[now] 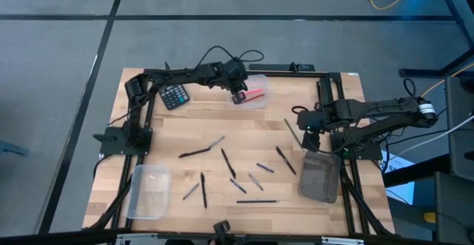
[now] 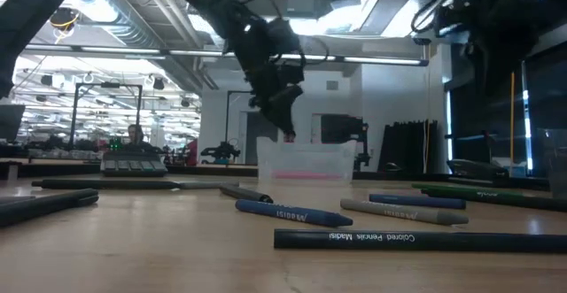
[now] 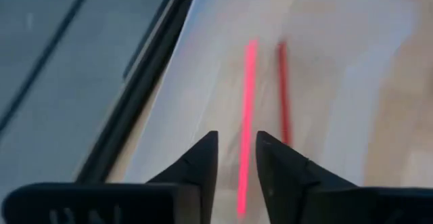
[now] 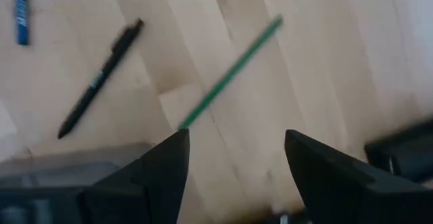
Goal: Sort crayons/erasers/pens/pencils in bins
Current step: Put the green pencil into the top transparent bin
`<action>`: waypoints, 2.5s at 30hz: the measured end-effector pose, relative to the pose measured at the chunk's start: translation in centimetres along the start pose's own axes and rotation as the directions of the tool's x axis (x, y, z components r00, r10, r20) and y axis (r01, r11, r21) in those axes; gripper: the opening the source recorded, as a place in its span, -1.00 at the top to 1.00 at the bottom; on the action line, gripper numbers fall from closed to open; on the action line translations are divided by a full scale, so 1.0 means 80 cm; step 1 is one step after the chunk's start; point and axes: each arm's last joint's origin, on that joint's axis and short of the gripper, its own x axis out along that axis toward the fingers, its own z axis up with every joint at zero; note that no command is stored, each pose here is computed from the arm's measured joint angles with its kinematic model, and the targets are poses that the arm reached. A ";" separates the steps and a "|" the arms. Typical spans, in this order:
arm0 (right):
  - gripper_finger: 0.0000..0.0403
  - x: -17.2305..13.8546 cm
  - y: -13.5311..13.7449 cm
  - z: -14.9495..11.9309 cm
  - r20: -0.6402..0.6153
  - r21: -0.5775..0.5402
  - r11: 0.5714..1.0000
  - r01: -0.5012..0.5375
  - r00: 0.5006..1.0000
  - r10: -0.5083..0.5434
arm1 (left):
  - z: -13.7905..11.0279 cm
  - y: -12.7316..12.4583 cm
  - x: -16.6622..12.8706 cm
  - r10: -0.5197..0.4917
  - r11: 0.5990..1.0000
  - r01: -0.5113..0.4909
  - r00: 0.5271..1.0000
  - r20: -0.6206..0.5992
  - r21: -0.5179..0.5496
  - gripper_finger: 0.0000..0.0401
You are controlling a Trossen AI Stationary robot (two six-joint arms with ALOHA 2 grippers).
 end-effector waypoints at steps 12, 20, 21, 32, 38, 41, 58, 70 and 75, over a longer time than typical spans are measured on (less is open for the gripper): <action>-0.22 -0.003 0.002 -0.004 -0.071 0.041 0.996 -0.083 0.994 0.086 | 0.061 -0.136 0.054 -0.370 0.876 0.219 0.876 0.308 0.429 0.48; -0.22 -0.011 0.003 -0.021 -0.193 0.083 0.995 -0.048 0.979 0.063 | 0.098 -0.161 0.112 -0.384 0.849 0.210 0.875 0.294 0.485 0.49; -0.22 -0.011 0.004 -0.021 -0.192 0.091 0.995 -0.045 0.980 0.061 | 0.100 -0.163 0.117 -0.384 0.856 0.216 0.874 0.299 0.469 0.49; -0.22 -0.011 0.009 -0.019 -0.141 0.106 0.994 -0.038 0.989 0.052 | 0.078 -0.215 0.175 -0.406 0.880 0.295 0.874 0.268 0.373 0.51; -0.22 -0.011 0.008 -0.018 -0.132 0.122 0.992 -0.016 0.991 0.033 | 0.064 -0.226 0.179 -0.354 0.887 0.265 0.916 0.187 0.378 0.51; -0.22 -0.011 0.008 -0.018 -0.128 0.122 0.992 -0.014 0.991 0.030 | 0.062 -0.225 0.170 -0.352 0.880 0.285 0.928 0.119 0.381 0.51; -0.22 -0.010 0.012 -0.018 -0.090 0.093 0.995 0.018 0.996 -0.010 | 0.076 -0.199 0.110 -0.297 0.866 0.303 0.952 -0.079 0.398 0.51; -0.22 -0.005 0.020 -0.024 -0.094 0.078 0.997 0.009 0.996 -0.001 | 0.030 -0.240 0.078 -0.326 0.717 0.502 0.855 -0.404 0.484 0.51; -0.22 -0.005 0.021 -0.021 -0.073 0.083 0.997 -0.005 0.997 0.011 | 0.018 -0.263 0.085 -0.259 0.694 0.437 0.893 -0.367 0.572 0.51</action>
